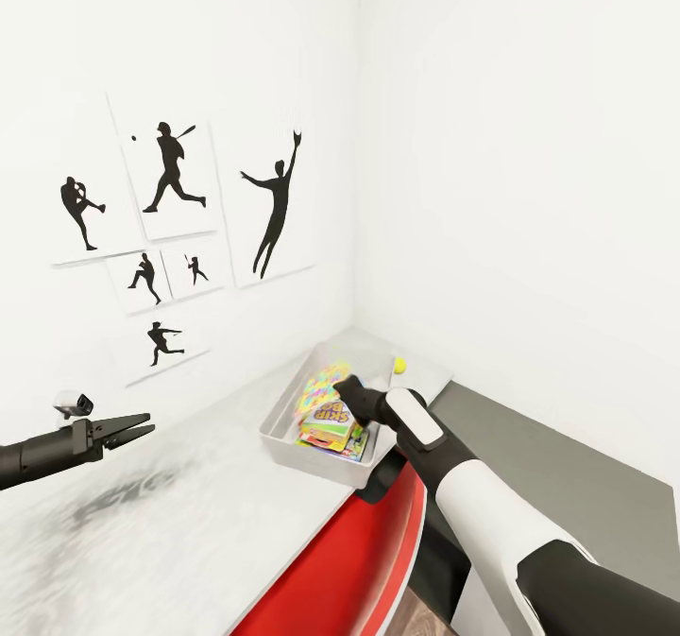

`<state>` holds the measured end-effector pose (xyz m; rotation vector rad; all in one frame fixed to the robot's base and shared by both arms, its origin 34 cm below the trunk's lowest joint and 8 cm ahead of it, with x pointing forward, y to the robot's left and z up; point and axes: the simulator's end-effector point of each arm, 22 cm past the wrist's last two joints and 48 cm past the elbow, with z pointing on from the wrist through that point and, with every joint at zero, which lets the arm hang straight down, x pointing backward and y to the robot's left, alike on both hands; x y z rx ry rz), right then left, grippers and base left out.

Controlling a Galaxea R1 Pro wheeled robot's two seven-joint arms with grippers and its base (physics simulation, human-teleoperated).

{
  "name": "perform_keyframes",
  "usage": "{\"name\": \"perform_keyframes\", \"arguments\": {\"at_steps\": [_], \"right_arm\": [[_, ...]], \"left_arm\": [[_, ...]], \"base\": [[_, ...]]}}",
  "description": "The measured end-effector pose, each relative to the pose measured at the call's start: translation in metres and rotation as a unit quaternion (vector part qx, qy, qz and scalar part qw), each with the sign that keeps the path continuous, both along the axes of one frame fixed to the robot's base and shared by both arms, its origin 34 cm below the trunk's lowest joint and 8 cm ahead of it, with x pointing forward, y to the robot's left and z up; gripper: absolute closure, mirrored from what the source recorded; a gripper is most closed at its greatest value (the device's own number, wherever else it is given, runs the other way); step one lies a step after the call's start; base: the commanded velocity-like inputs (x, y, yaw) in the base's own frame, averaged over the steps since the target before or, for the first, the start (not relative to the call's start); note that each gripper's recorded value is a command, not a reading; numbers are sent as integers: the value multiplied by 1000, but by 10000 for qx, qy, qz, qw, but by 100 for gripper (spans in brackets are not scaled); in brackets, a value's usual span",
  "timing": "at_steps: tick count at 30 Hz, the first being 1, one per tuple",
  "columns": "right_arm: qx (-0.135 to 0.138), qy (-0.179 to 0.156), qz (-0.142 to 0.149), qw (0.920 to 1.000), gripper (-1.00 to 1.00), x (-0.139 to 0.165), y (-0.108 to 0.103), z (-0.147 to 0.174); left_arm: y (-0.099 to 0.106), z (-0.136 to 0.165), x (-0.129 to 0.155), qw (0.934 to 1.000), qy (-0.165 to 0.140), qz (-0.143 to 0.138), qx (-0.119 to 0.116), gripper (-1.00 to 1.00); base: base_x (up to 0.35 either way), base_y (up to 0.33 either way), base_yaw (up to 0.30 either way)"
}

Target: Put all the toys in the child's room - the three board games (two on the bed and one on the table), the two jigsaw puzzles on the table, and the tennis ball on the table - inside the toy box on the table in the child's room.

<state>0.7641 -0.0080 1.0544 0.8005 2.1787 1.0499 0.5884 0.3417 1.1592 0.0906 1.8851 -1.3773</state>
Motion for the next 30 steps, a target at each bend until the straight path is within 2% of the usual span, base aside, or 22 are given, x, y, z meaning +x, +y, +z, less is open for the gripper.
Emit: {"name": "perform_keyframes", "arguments": {"at_steps": [5,18,19,30], "right_arm": [[-57,111,-52,9999,100,-1,-4,-5],[-48,130,-88,9999,100,-1,-5,-5],[-44,120,-124,9998,-100,0,-6,-5],[-33,104,-193,9998,-100,2,-8,-4]], "left_arm": [[0,0,0,10000,0,0,0,-100],[0,0,0,10000,0,1,0,-100],[0,0,0,10000,0,0,0,-100],[0,0,0,10000,0,0,0,-100]], "base": [[0,0,0],[0,0,0],[0,0,0],[0,0,0]]}}
